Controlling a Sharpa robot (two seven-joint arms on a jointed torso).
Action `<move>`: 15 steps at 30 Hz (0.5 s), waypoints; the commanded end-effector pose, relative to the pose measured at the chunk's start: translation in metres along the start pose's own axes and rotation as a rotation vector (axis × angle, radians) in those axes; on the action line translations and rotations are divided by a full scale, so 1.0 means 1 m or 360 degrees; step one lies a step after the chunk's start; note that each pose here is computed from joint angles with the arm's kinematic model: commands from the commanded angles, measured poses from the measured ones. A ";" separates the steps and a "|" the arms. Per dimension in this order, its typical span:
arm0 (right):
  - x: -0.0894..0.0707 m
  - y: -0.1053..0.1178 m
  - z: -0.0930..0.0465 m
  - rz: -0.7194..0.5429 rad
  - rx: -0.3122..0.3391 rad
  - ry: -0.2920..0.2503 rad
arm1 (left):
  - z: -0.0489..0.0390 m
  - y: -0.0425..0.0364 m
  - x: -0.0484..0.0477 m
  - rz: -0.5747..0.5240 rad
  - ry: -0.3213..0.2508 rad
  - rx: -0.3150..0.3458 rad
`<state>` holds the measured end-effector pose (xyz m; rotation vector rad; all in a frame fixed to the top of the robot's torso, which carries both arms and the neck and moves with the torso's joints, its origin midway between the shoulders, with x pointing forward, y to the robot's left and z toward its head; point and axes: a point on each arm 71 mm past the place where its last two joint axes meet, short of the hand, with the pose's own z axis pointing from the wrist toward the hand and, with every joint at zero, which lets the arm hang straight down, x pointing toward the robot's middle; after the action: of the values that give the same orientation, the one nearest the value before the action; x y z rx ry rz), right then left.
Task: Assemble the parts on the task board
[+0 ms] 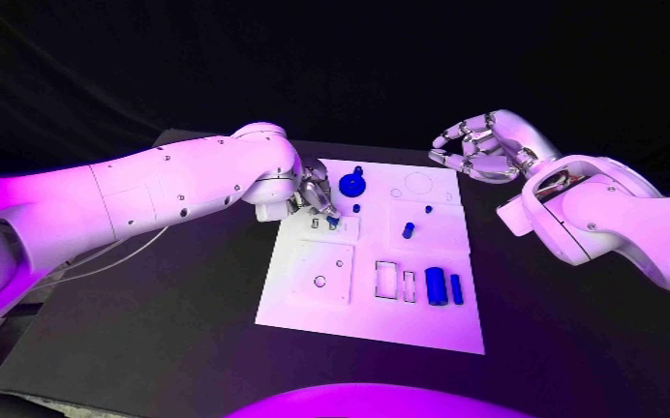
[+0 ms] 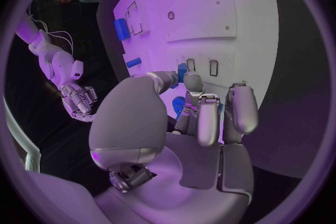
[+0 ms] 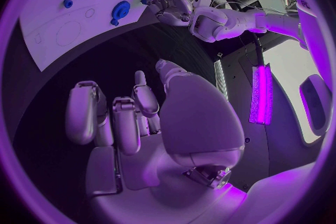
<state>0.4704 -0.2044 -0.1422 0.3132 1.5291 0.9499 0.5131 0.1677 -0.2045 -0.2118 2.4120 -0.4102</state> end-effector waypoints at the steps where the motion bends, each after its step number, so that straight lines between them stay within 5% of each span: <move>1: 0.000 0.001 0.000 -0.0014 -0.0020 0.0012 | -0.0019 -0.0025 -0.0022 -0.0049 -0.0078 0.0042; 15: 0.000 0.000 0.000 -0.0014 -0.0019 0.0011 | -0.0021 -0.0045 0.0053 0.0031 -0.0174 0.0057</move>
<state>0.4706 -0.2055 -0.1422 0.3139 1.5281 0.9478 0.5071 0.1644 -0.2065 -0.2128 2.3409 -0.4226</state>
